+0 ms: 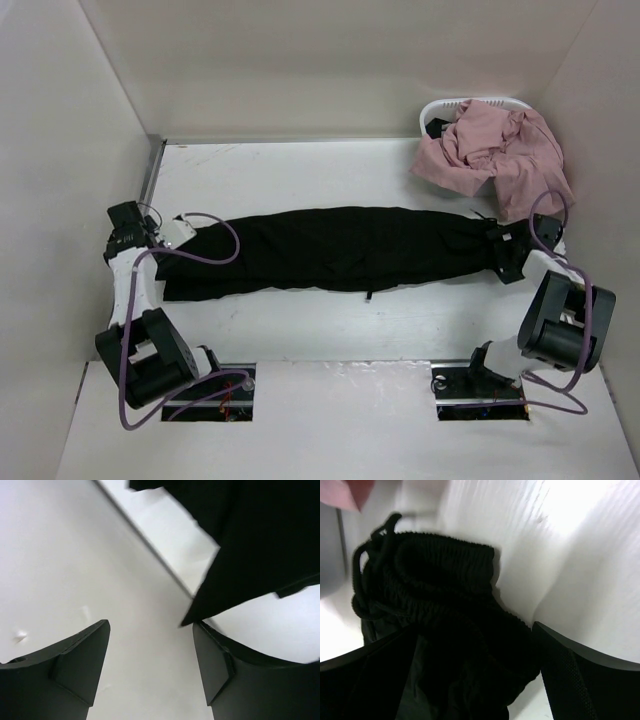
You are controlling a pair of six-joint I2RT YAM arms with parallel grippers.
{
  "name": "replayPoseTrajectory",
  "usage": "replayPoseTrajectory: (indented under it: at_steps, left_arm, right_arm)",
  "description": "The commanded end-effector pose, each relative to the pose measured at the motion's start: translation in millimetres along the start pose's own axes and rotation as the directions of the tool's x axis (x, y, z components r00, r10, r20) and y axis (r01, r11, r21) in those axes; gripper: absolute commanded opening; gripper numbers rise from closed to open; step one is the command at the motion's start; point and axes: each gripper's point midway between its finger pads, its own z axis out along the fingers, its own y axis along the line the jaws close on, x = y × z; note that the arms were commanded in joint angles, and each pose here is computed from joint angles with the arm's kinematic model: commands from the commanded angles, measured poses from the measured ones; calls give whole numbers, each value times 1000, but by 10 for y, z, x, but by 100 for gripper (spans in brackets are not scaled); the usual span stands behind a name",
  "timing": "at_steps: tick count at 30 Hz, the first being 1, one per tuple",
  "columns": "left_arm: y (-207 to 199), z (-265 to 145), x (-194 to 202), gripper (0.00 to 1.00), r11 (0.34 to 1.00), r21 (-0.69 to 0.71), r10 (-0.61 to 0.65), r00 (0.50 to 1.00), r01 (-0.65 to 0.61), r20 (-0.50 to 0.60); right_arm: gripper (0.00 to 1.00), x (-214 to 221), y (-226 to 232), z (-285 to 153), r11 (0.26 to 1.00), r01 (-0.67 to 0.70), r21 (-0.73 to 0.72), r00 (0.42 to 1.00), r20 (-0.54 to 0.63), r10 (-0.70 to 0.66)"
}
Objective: Fold and stack the trousers
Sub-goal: Fold the trousers
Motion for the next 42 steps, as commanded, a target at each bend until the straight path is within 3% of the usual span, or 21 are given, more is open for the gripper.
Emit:
replayPoseTrajectory:
  at_steps: [1, 2, 12, 19, 22, 26, 29, 32, 35, 37, 42]
  left_arm:
    - [355, -127, -30, 67, 995, -96, 15, 1000, -14, 10]
    - [390, -118, -50, 68, 995, -104, 11, 1000, -9, 14]
    - [512, -73, -824, 71, 987, -163, 17, 991, 5, 132]
    - [491, -71, -1212, 71, 985, -157, -36, 976, 71, 217]
    - [231, -14, -1420, 71, 994, -98, -12, 970, 36, 243]
    - [-265, 242, -1611, 72, 998, -15, 71, 971, -69, 230]
    - [-477, 482, -1616, 71, 996, 29, 81, 980, -88, 181]
    - [-568, 670, -1604, 70, 996, 53, 70, 989, -77, 133]
    - [-634, 785, -1619, 69, 995, 75, 54, 994, -62, 100]
    - [-632, 828, -1652, 69, 996, 80, 27, 995, -34, 93]
    - [-623, 854, -1715, 69, 996, 90, -38, 995, 30, 93]
  right_arm:
    - [100, -91, 151, 50, 1000, -1, -31, 1000, 23, 2]
    - [98, -76, 144, 86, 1000, 1, -28, 1000, 17, -1]
    - [2, -13, 254, 134, 994, 45, -98, 999, 3, -44]
    - [0, -240, 457, -239, 972, 200, -127, 972, 150, -181]
    - [0, -427, 594, -553, 946, 298, -132, 933, 252, -258]
    - [0, -533, 850, -1092, 874, 468, -132, 836, 387, -389]
    - [0, -382, 1217, -1536, 749, 638, -178, 725, 467, -507]
    - [0, 181, 1638, -1837, 569, 777, -269, 621, 475, -623]
    - [0, 912, 1923, -1962, 444, 835, -325, 549, 451, -704]
    - [0, 1585, 2099, -2021, 348, 868, -353, 482, 436, -760]
    - [0, 2883, 2301, -2030, 232, 880, -416, 399, 380, -834]
